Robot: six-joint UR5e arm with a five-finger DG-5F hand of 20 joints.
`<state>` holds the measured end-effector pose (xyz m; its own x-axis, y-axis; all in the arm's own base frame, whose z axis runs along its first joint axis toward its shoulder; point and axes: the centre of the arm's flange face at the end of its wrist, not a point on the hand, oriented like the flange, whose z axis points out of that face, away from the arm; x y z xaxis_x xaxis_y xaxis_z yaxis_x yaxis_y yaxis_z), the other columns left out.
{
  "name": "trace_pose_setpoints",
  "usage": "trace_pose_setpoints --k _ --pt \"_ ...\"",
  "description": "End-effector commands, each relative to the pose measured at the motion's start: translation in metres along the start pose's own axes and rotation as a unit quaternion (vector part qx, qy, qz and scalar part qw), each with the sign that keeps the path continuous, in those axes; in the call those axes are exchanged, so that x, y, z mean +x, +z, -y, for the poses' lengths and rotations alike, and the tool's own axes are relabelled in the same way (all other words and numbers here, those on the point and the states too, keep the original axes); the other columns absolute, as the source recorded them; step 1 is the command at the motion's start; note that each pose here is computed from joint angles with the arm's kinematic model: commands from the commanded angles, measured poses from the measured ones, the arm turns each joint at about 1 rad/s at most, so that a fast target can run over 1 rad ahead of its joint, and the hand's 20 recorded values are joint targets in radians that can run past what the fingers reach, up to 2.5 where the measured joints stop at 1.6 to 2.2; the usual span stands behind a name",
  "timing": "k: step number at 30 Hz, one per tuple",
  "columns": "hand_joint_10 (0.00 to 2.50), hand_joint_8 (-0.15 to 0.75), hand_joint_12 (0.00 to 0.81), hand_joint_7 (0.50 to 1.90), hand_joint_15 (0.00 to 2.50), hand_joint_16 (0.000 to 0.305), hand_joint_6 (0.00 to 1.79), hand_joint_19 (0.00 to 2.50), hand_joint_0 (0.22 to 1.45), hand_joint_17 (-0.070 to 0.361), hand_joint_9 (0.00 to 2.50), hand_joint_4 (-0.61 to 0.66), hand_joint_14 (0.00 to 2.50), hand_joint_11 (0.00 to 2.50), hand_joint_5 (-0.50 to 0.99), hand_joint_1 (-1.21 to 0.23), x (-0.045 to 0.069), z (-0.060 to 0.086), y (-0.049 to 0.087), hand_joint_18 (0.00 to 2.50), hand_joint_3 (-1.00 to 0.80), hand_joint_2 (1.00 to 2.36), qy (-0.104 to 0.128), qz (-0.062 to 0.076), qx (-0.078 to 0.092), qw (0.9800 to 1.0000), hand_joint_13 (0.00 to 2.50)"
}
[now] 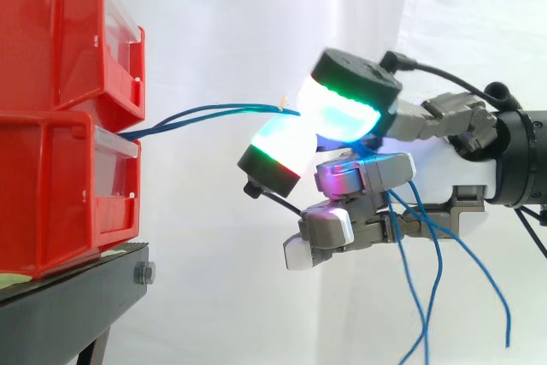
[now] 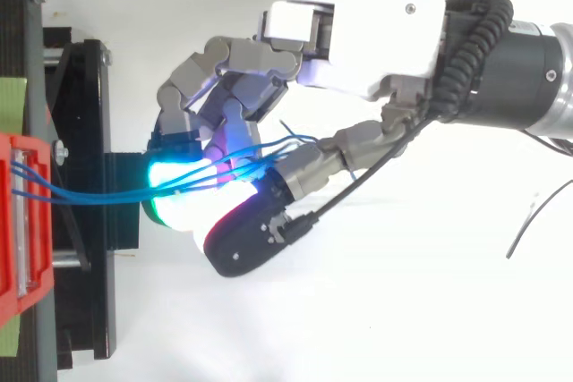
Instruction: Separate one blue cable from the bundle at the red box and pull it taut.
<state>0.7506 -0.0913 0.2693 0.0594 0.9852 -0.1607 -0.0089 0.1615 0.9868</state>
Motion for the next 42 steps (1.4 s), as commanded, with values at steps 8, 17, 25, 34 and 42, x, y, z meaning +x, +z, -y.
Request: trace_pose_setpoints --k 8,17,25,34,42 --pt "1.04 0.203 0.201 0.93 1.04 0.007 0.91 0.80 0.49 0.015 0.91 0.07 0.02 1.15 -0.16 -0.55 0.0013 0.0002 0.0002 0.25 -0.50 1.00 0.004 -0.001 0.001 1.0000 0.95" --pt "0.74 0.128 0.156 0.99 1.06 0.001 0.89 0.82 0.62 -0.001 0.99 0.02 0.02 1.34 -0.15 -0.41 0.0033 0.0002 -0.0009 0.18 -0.50 1.00 0.005 -0.002 0.004 1.0000 0.91" --pt "0.99 0.175 0.186 0.98 1.04 0.004 0.89 0.78 0.60 0.008 0.97 0.04 0.01 1.15 -0.14 -0.69 0.0040 -0.0015 0.0005 0.21 -0.20 1.01 0.005 -0.001 -0.001 1.0000 0.92" --pt "0.94 0.081 0.117 1.04 1.06 0.006 0.92 0.77 0.76 -0.014 0.92 -0.16 0.02 1.23 -0.17 -0.84 0.0018 -0.0018 0.0013 0.16 -0.36 1.01 0.003 0.002 -0.007 1.0000 0.86" --pt "0.90 0.081 0.106 1.04 1.08 0.008 0.94 0.74 0.81 -0.018 0.97 -0.22 0.02 1.25 -0.18 -0.83 0.0056 -0.0014 0.0005 0.17 -0.50 1.00 0.002 -0.003 -0.002 1.0000 0.86"
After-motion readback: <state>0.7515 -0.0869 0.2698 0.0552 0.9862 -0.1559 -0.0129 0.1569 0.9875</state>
